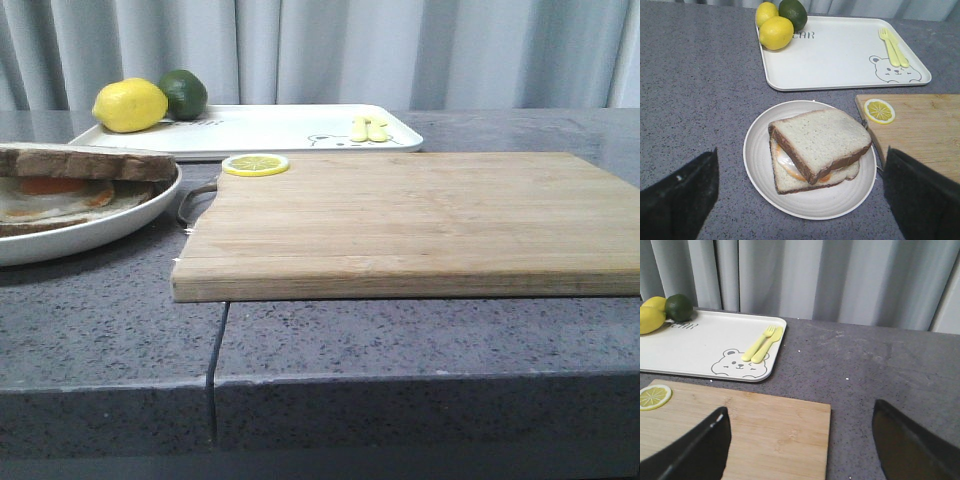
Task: Place bread and move sandwich to tray
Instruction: 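Open the right gripper and raise it away from the sandwich, then lower the left gripper to the plate rim and grip it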
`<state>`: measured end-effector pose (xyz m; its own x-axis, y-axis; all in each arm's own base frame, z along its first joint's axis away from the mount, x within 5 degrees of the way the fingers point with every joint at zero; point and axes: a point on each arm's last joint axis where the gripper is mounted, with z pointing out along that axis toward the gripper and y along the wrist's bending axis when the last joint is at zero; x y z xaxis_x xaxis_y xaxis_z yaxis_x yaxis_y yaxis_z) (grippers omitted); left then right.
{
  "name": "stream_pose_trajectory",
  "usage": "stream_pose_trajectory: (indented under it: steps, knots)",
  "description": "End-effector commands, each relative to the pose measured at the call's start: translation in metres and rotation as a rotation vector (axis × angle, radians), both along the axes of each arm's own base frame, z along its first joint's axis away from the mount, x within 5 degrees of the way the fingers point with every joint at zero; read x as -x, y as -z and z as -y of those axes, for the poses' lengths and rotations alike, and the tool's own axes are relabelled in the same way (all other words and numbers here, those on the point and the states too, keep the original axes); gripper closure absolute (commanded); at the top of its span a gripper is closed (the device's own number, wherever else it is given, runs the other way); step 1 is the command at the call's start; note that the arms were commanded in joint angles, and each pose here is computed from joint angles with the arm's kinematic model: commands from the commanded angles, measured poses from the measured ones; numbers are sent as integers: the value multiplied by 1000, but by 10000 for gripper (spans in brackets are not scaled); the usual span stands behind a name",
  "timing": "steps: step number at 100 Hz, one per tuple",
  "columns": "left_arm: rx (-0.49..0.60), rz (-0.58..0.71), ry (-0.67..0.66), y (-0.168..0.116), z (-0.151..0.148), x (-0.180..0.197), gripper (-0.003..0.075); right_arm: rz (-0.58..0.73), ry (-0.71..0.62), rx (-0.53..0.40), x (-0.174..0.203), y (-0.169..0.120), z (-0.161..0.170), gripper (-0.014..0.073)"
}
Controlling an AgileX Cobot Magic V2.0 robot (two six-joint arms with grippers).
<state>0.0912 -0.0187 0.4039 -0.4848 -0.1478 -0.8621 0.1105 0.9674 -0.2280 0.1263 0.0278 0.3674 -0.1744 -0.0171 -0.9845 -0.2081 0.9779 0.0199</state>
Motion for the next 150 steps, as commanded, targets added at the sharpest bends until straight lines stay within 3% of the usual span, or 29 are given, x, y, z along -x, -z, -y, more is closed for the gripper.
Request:
stream_pose_trajectory:
  steps: [1,26,150]
  knots:
    - [30,93,-10,-13,0,-1,102,122,7,-25,17,-10,5,20]
    - [30,93,-10,-13,0,-1,102,147,10,-30,41,-1,10,20]
    - [32,95,-10,-14,0,-1,102,149,10,-31,41,-1,10,20]
